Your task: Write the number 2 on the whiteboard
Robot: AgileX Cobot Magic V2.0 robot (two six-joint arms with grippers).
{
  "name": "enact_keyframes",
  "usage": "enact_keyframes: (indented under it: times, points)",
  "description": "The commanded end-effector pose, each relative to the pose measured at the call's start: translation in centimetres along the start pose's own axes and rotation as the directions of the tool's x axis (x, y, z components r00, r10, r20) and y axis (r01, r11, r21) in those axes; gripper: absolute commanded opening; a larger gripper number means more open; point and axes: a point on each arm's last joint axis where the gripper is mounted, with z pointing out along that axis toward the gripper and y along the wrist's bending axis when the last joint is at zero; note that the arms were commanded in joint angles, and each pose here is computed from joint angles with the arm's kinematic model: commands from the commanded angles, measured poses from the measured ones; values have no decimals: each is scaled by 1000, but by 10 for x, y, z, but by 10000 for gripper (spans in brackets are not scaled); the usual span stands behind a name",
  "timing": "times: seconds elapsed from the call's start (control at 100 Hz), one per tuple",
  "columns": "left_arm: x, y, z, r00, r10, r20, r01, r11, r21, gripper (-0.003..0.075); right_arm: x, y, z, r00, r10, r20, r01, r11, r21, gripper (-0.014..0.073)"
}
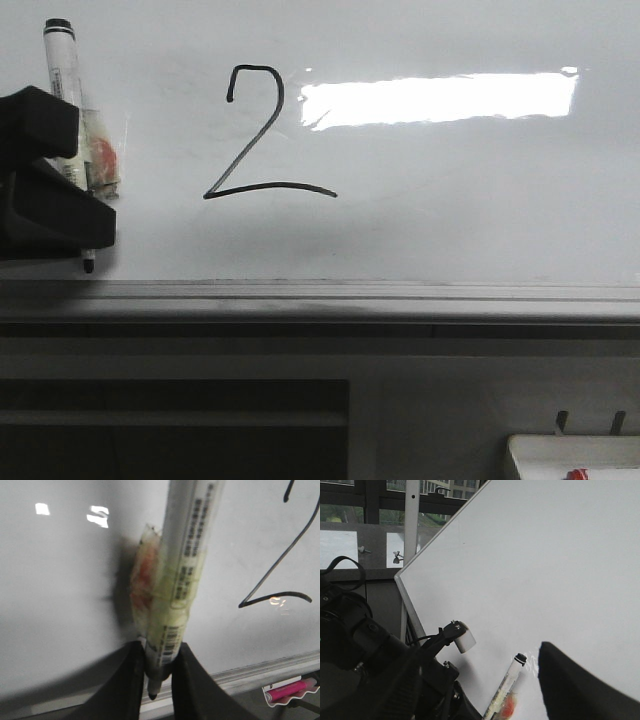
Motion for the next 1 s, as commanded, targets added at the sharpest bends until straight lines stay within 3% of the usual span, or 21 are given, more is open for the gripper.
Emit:
enact_keyframes:
  times: [0.0,0.08,0.25,0.32,0.79,0.84,0.9,0.99]
  points:
    - [-17,-8,-2,993,-20,112,14,999,53,-9,-22,-6,-6,993,-9,115,4,999,40,432]
    - [-17,-8,-2,993,-18,115,12,998,54,59,-21,-6,-6,994,-8,107,5,999,36,432]
    - [-19,-9,-3,991,-19,132,11,998,63,325,-19,-5,-6,996,-8,86,5,1000,27,432]
    - [-20,-10,-4,989,-20,147,10,998,70,365,-19,-5,-6,997,-8,82,6,1000,25,432]
    - [-25,-14,-32,984,48,174,-65,993,95,365,-20,-5,-7,996,-8,84,6,1000,25,418]
    - [-26,-15,-39,980,60,189,-81,992,102,363,-22,-6,-10,996,-8,93,5,1000,27,374]
    - [-27,-16,-48,976,74,204,-98,989,108,309,-25,-6,-15,994,-8,106,5,1000,29,254]
    - [-29,-17,-65,966,96,239,-127,985,119,109,-31,-8,-25,990,-8,139,3,999,37,10]
